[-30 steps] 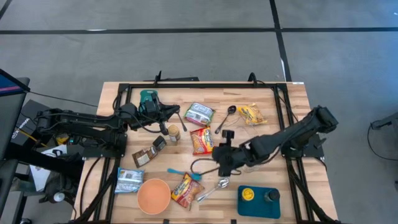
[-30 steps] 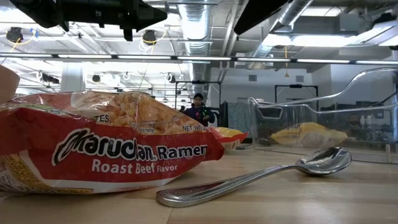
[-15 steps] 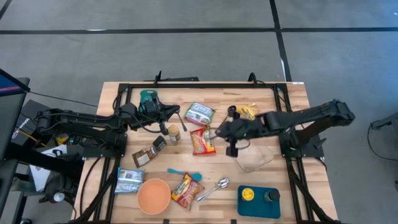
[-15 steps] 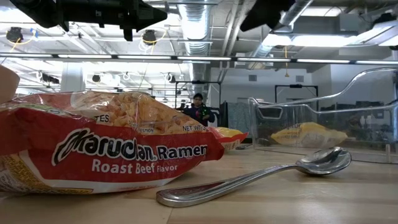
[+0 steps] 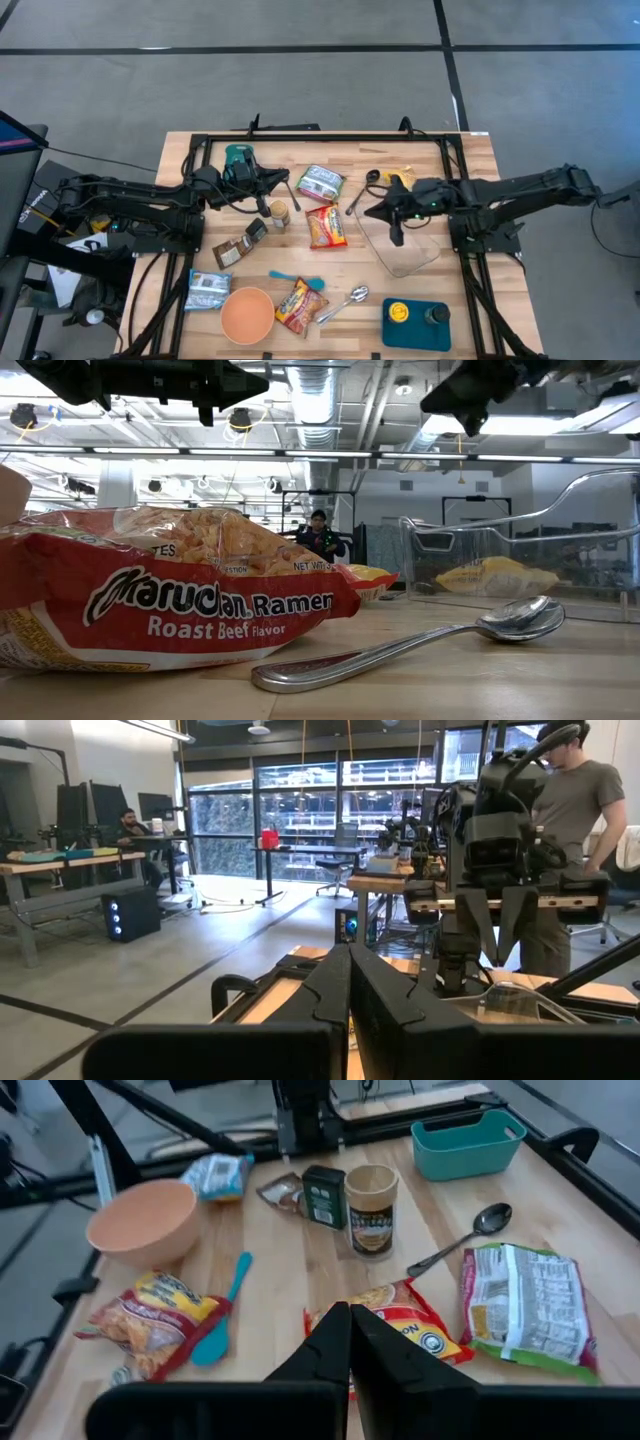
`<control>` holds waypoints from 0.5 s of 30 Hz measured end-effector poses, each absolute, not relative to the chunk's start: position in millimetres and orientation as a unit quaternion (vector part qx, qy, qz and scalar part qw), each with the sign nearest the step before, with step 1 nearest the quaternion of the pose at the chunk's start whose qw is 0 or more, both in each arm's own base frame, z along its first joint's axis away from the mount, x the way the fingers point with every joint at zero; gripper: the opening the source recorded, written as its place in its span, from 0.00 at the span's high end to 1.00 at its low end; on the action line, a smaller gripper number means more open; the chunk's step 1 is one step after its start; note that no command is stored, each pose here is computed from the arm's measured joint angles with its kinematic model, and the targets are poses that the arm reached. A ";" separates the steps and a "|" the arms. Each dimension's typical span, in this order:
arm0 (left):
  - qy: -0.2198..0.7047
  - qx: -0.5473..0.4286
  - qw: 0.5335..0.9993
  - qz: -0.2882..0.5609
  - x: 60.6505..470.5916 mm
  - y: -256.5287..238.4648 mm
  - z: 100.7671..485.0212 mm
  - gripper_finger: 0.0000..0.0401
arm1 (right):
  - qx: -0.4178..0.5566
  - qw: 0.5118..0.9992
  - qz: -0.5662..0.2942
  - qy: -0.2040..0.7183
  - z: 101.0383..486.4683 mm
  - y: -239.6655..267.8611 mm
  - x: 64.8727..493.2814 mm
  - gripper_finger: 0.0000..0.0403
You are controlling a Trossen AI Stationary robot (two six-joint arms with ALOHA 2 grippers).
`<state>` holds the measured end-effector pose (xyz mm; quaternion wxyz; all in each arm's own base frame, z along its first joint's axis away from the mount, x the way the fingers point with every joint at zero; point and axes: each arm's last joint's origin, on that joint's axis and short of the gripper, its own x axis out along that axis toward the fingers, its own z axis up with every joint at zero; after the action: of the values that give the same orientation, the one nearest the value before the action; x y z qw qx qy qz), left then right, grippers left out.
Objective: Pick & Place Food Item
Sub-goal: Put the black spice can into the blue bin
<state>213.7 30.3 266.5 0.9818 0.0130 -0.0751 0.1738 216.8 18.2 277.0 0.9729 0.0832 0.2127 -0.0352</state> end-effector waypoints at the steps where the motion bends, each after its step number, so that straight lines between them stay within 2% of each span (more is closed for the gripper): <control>1: -0.075 0.013 0.982 0.174 213.7 30.3 266.5 1.00 | 0.088 0.974 -0.033 0.207 274.9 19.0 213.7 1.00; 10: -0.075 0.013 0.982 0.174 213.7 30.2 266.5 1.00 | 0.094 0.980 -0.026 0.172 259.6 19.9 200.6 1.00; 15: -0.075 0.013 0.982 0.174 213.7 30.2 266.5 1.00 | 0.065 0.984 -0.022 0.165 254.2 19.7 200.5 1.00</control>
<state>213.7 30.2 266.5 0.9818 0.0130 -0.0752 0.1738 200.5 19.7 254.2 0.9839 0.0650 0.1648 -0.0217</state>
